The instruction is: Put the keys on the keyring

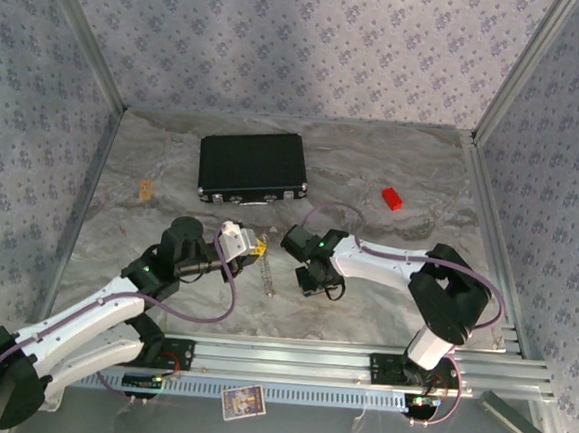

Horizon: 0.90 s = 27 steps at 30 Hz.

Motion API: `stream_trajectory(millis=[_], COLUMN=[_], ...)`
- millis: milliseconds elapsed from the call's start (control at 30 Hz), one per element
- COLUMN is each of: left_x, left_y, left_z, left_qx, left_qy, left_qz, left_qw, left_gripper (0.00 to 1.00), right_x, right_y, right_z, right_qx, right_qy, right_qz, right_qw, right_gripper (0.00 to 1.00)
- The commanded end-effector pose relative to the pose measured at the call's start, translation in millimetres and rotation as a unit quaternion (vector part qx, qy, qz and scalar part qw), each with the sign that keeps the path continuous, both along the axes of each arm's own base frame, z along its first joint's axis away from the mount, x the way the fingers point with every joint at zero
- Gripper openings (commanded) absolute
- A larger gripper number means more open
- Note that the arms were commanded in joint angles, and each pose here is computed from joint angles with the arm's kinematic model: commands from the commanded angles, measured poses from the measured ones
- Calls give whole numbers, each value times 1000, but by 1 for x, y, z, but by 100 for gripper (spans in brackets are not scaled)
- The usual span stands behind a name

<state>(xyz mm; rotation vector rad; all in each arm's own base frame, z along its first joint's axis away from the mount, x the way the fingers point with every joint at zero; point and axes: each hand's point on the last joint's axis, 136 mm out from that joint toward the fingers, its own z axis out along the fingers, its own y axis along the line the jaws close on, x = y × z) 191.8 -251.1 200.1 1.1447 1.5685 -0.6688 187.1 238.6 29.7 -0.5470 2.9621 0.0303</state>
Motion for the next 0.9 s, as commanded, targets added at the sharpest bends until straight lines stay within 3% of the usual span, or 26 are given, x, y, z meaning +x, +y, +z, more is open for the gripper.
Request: stream_trajectory(millis=[0,867], left_x=[1,-1], left_y=[-2,-1], left_z=[27,28], left_qx=[-20,-20], left_qy=[-33,-35], left_qz=[-4,-7], left_qw=[999,999], left_gripper=[0,0], right_x=[-3,7], right_y=[-6,-14], right_z=[-1,-3], right_qx=[-29,-62], right_qy=[8,-1], right_qz=[11,6], right_qw=[999,998], right_gripper=[32,20])
